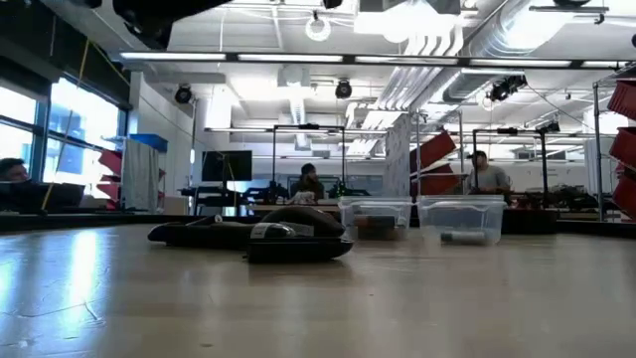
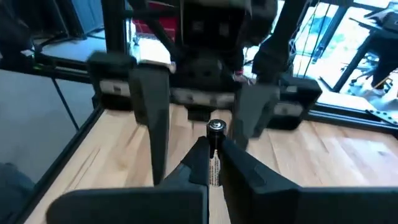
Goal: Insert battery
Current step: Insert the silver battery into the remote battery compartment
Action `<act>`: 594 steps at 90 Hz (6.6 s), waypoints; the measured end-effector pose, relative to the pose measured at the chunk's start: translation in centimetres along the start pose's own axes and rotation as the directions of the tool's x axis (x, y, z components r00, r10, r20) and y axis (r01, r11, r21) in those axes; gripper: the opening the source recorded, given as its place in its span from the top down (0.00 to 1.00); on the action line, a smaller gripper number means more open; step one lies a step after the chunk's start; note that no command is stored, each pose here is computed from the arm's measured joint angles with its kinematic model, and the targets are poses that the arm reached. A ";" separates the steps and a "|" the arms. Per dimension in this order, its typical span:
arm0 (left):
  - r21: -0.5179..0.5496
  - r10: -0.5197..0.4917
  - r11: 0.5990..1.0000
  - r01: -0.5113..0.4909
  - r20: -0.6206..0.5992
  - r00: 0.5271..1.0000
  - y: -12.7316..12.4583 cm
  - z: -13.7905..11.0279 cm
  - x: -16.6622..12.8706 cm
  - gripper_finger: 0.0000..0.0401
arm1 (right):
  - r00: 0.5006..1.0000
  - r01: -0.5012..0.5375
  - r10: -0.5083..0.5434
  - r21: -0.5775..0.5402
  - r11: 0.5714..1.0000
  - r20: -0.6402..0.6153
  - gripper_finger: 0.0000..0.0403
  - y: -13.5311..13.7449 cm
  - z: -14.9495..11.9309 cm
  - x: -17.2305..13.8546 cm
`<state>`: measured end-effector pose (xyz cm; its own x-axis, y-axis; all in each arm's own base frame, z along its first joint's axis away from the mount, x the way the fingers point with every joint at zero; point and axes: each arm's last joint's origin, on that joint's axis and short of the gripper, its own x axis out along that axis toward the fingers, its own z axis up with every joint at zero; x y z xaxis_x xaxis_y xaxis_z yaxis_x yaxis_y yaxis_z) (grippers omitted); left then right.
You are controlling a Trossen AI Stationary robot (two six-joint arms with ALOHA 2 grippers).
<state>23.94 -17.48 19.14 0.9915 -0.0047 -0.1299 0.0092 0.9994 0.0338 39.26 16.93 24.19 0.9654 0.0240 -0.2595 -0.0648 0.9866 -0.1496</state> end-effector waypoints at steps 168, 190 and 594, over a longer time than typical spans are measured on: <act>0.070 0.100 0.995 -0.076 -0.472 0.876 2.3 0.0 2.0 0.97 | 0.942 -0.008 0.038 0.089 0.996 -0.333 0.69 -2.1 -1.6 3.3; 0.063 0.084 0.996 -0.062 -0.460 0.884 2.0 -0.2 2.3 0.97 | 0.944 -0.008 0.037 0.087 0.996 -0.328 0.72 -1.8 -2.2 3.9; -0.198 0.235 0.933 -0.301 -0.299 0.925 6.8 -8.3 -7.9 0.59 | 0.952 0.303 -0.289 0.155 0.940 -0.104 0.83 -0.9 -11.4 6.7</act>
<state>15.11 -10.40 12.18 0.8805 0.2411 -0.4083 -0.3157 0.9405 -0.1256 42.94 14.40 11.69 0.9113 -0.2794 -0.3024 0.2706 0.9600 -0.0715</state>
